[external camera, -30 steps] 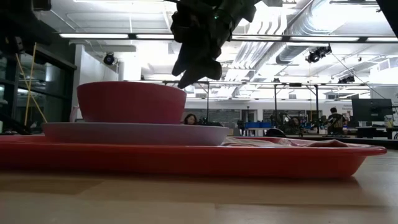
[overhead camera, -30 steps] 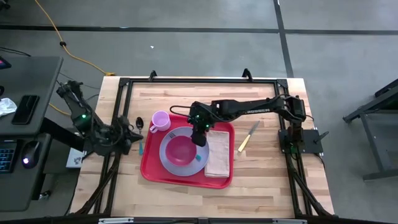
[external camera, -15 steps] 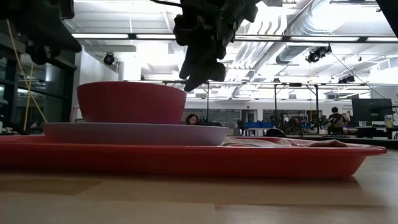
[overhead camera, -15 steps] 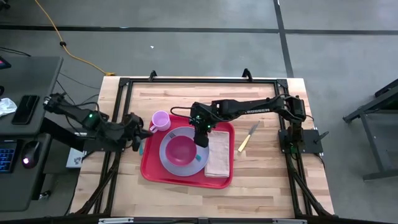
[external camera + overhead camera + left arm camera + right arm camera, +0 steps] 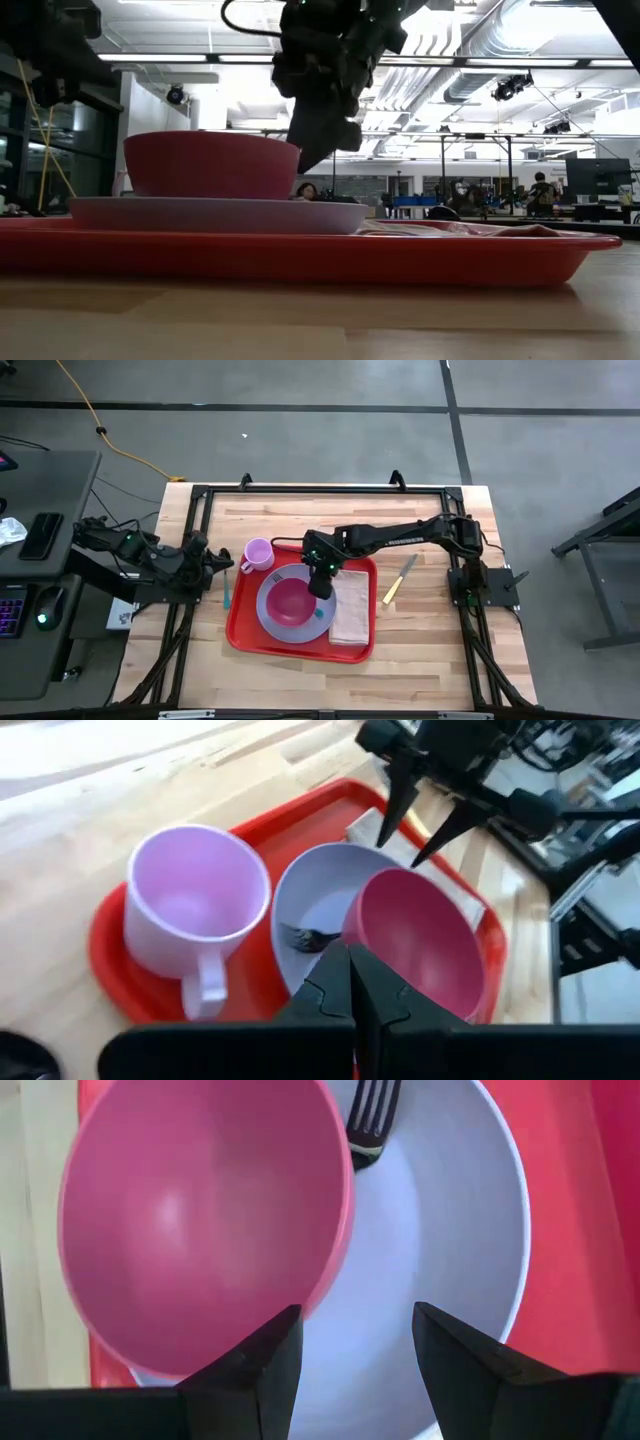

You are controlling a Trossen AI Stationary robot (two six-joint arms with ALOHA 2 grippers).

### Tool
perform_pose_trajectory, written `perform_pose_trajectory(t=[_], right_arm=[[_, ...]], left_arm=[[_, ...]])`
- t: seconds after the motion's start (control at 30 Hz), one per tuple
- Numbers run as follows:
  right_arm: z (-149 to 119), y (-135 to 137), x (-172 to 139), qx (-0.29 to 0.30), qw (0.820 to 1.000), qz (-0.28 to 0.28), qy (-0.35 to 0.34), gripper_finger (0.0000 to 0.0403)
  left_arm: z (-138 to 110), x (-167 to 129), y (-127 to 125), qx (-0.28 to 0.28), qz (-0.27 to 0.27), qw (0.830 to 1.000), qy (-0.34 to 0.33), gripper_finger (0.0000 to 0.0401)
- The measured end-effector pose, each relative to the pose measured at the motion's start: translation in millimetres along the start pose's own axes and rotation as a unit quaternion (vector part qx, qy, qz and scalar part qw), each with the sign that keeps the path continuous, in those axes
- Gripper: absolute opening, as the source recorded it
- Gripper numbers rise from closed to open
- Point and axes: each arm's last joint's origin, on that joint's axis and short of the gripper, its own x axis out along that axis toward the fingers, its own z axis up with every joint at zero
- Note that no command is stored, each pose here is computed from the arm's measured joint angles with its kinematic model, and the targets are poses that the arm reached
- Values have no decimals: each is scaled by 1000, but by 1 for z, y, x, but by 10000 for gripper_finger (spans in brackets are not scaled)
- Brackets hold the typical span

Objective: Set up tray
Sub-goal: Remove the red bowl from the blue plate

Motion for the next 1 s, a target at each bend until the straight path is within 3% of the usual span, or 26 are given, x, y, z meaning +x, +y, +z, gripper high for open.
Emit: perform_pose_trajectory(t=[0.33,1.0], right_arm=[[4,3,3,13,1000,4,-22,170],[0,0,20,20,999,-31,-17,155]], left_arm=[[-8,-2,13,-1,50,998,39,21],[-8,-2,12,-1,42,998,42,21]])
